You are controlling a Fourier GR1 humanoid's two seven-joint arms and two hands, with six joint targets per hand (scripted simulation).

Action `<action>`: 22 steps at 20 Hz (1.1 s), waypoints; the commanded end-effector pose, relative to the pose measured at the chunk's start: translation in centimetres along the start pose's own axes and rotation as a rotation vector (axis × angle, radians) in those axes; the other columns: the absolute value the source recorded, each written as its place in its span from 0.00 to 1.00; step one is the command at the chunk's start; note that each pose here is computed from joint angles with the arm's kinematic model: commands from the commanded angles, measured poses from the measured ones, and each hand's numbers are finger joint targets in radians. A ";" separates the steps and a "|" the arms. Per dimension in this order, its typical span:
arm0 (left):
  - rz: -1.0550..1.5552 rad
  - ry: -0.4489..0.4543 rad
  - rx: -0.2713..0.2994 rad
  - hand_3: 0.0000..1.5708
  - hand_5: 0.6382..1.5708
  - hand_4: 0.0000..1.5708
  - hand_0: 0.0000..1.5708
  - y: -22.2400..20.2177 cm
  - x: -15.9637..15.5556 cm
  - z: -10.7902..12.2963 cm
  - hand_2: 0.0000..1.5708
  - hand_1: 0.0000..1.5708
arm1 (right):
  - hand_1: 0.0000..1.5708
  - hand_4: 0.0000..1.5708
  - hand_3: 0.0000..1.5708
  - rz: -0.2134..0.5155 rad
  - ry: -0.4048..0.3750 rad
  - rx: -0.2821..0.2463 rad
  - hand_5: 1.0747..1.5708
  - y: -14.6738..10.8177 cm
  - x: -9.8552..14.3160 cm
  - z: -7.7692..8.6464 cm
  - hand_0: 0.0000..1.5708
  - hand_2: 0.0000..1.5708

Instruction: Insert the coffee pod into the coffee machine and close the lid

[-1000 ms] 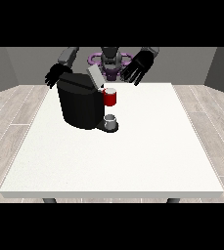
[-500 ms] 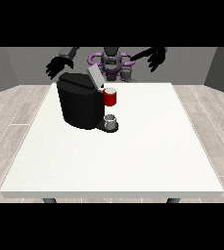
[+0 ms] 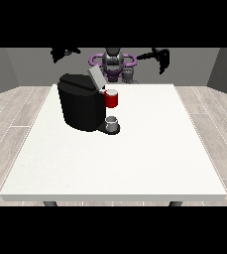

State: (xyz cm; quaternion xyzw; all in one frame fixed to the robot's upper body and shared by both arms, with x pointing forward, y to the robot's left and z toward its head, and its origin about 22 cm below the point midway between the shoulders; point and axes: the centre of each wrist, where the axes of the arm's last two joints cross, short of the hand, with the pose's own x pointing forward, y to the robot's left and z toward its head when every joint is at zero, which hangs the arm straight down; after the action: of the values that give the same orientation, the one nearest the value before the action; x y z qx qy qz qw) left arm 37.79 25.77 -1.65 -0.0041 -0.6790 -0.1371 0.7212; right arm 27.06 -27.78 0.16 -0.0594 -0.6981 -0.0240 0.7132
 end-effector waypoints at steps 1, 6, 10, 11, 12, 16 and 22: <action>0.085 0.044 -0.010 0.00 1.00 0.00 0.00 -0.3 -2.5 2.0 0.00 0.00 | 0.00 0.00 0.00 0.034 -0.031 0.062 1.00 1.1 1.7 -0.3 0.00 0.00; 0.174 0.034 -0.069 0.00 1.00 0.09 0.00 -3.1 -4.1 3.3 0.00 0.00 | 0.00 0.00 0.00 0.034 -0.038 0.087 1.00 1.3 3.8 -2.2 0.00 0.00; 0.157 -0.004 -0.007 0.00 1.00 0.00 0.00 -2.6 -2.8 3.6 0.00 0.00 | 0.00 0.00 0.00 0.075 -0.073 0.171 1.00 2.0 3.6 -1.5 0.00 0.00; 0.165 -0.029 -0.041 0.00 1.00 0.00 0.00 -2.6 -2.5 3.7 0.00 0.00 | 0.00 0.09 0.00 0.072 -0.101 0.144 1.00 1.6 5.0 -2.8 0.00 0.00; 0.188 -0.007 -0.022 0.00 1.00 0.06 0.00 -2.3 -1.2 3.0 0.00 0.00 | 0.00 0.15 0.00 0.089 -0.078 0.161 1.00 3.3 4.6 -2.3 0.00 0.00; 0.173 -0.065 -0.003 0.00 1.00 0.07 0.00 -2.0 -0.5 4.1 0.00 0.00 | 0.00 0.00 0.00 0.075 -0.129 0.207 1.00 3.4 5.2 -3.2 0.00 0.00; 0.205 -0.100 -0.010 0.00 1.00 0.00 0.00 -3.2 1.1 5.0 0.00 0.00 | 0.00 0.00 0.00 0.044 -0.126 0.185 1.00 3.5 3.2 -4.1 0.00 0.00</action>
State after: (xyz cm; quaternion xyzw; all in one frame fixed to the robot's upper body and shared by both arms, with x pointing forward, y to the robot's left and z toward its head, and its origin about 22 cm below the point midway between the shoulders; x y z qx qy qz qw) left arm 32.84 23.98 -1.83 -0.0795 -0.6962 -0.0733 0.7097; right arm 31.28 -24.79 4.33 -0.0153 -0.7327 0.0708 0.6767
